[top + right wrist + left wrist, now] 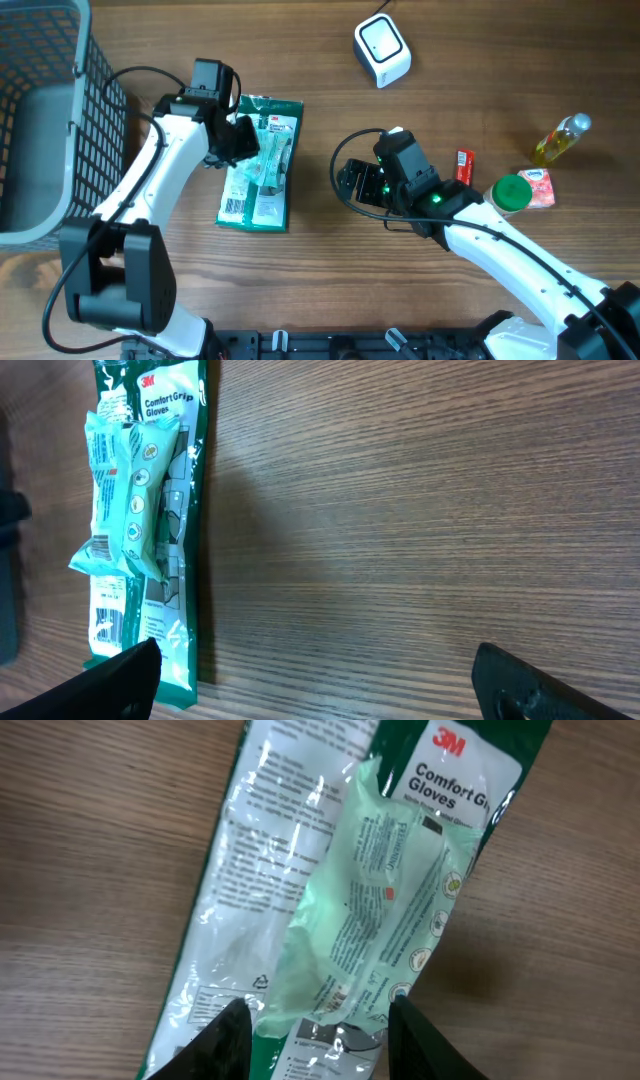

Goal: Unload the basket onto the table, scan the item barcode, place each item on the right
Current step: 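Move the left gripper over the green gloves pack and lower it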

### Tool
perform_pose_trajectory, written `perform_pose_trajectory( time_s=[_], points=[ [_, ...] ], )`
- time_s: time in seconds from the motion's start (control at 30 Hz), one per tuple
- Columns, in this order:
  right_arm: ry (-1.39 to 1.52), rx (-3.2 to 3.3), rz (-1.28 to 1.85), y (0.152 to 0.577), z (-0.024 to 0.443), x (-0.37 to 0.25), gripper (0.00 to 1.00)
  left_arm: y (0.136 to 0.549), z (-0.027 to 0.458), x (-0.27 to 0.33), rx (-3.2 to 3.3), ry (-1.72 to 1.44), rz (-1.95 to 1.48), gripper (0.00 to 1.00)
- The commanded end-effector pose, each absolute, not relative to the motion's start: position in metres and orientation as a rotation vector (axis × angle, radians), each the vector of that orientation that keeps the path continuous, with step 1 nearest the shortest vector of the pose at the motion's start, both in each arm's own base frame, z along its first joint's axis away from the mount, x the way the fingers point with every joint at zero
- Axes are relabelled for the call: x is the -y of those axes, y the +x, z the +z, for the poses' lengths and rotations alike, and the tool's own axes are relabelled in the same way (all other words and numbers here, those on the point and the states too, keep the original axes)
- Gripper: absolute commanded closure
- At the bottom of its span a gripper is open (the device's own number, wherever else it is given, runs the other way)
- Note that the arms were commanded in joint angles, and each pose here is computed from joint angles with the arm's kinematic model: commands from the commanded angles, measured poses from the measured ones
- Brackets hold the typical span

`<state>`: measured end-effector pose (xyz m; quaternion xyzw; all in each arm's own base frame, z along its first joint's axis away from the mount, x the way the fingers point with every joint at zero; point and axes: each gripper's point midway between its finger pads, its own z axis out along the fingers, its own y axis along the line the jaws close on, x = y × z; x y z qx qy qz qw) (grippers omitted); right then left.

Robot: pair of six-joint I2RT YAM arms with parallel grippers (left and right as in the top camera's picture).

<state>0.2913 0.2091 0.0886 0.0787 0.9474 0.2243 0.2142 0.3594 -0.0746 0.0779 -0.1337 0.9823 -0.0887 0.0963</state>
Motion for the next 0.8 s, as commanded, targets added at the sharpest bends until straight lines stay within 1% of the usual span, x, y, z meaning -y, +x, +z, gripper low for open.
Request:
perform_pose_trajectory(
  time_s=[0.0,0.17,0.27,0.53,0.77],
  points=[
    [0.240,-2.644,0.591,0.290,0.080,-0.206,0.00,0.354,0.063,0.082,-2.933,-0.353,-0.310,0.63],
    [0.241,-2.644,0.592,0.290,0.080,-0.206,0.00,0.347,0.051,0.086,-2.948,-0.350,-0.349,0.58],
    [0.240,-2.644,0.591,0.290,0.080,-0.206,0.00,0.344,0.042,0.091,-2.942,-0.343,-0.399,0.53],
    [0.240,-2.644,0.591,0.290,0.080,-0.206,0.00,0.336,0.017,0.091,-2.922,-0.337,-0.414,0.52],
    [0.240,-2.644,0.591,0.290,0.080,-0.206,0.00,0.339,0.014,0.091,-2.902,-0.331,-0.419,0.51]
  ],
)
